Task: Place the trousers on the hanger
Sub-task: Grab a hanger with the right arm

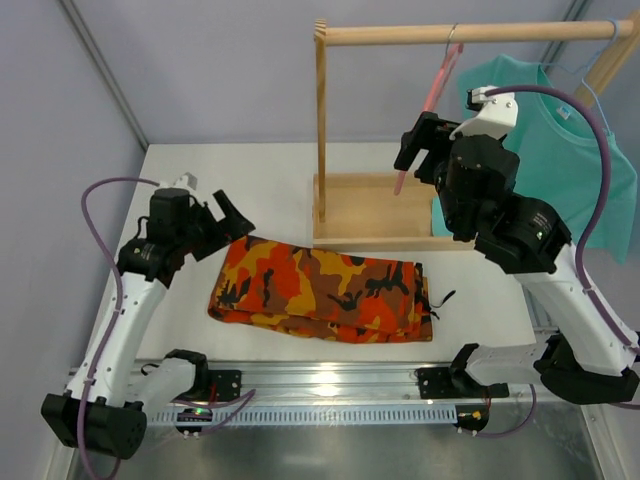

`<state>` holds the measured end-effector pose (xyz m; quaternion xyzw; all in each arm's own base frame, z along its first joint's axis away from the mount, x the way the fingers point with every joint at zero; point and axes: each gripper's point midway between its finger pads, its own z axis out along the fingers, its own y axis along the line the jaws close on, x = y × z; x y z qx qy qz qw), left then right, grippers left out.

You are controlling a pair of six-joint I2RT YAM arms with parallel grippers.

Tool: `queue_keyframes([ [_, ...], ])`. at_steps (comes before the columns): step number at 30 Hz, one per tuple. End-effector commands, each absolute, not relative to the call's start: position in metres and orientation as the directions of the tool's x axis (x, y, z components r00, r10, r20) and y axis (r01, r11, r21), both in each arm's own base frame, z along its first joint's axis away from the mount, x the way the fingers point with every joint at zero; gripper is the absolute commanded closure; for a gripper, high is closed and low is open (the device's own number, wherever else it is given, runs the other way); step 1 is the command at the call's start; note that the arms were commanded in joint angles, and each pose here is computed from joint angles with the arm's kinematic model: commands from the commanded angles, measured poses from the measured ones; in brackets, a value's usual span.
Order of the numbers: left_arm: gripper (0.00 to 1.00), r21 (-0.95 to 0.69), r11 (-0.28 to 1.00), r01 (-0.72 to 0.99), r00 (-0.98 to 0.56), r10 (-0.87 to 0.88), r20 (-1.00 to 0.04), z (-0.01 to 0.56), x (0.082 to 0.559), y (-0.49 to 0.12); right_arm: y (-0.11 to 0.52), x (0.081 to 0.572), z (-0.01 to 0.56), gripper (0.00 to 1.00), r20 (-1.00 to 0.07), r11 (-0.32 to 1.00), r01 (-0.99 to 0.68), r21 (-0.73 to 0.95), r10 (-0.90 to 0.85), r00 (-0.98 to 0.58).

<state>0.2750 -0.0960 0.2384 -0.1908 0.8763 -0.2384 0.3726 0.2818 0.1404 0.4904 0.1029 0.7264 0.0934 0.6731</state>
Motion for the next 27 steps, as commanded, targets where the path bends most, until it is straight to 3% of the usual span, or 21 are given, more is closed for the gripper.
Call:
queue_keyframes([
  [1, 0.00, -0.559, 0.829, -0.019, -0.699, -0.411, -0.585, 0.237, 0.270, -0.122, 0.122, 0.288, 0.494, 0.16, -0.956, 0.955, 0.085, 0.285, 0.289, -0.041],
  [11, 0.02, -0.581, 0.806, 0.113, -0.712, -0.342, -0.613, 0.219, 0.265, -0.140, 0.120, 0.300, 0.467, 0.21, -0.971, 0.976, 0.037, 0.214, 0.217, -0.097],
  [15, 0.04, -0.580, 0.804, 0.129, -0.724, -0.323, -0.609, 0.213, 0.267, -0.143, 0.116, 0.303, 0.459, 0.27, -0.976, 0.981, 0.061, 0.182, 0.188, -0.113],
  [19, 0.06, -0.578, 0.803, 0.144, -0.732, -0.307, -0.608, 0.209, 0.268, -0.145, 0.114, 0.306, 0.454, 0.39, -0.980, 0.986, 0.079, 0.146, 0.155, -0.126],
  [27, 0.05, -0.562, 0.809, 0.172, -0.727, -0.280, -0.627, 0.216, 0.266, -0.144, 0.109, 0.310, 0.446, 0.50, -0.983, 0.988, 0.118, 0.102, 0.119, -0.143],
])
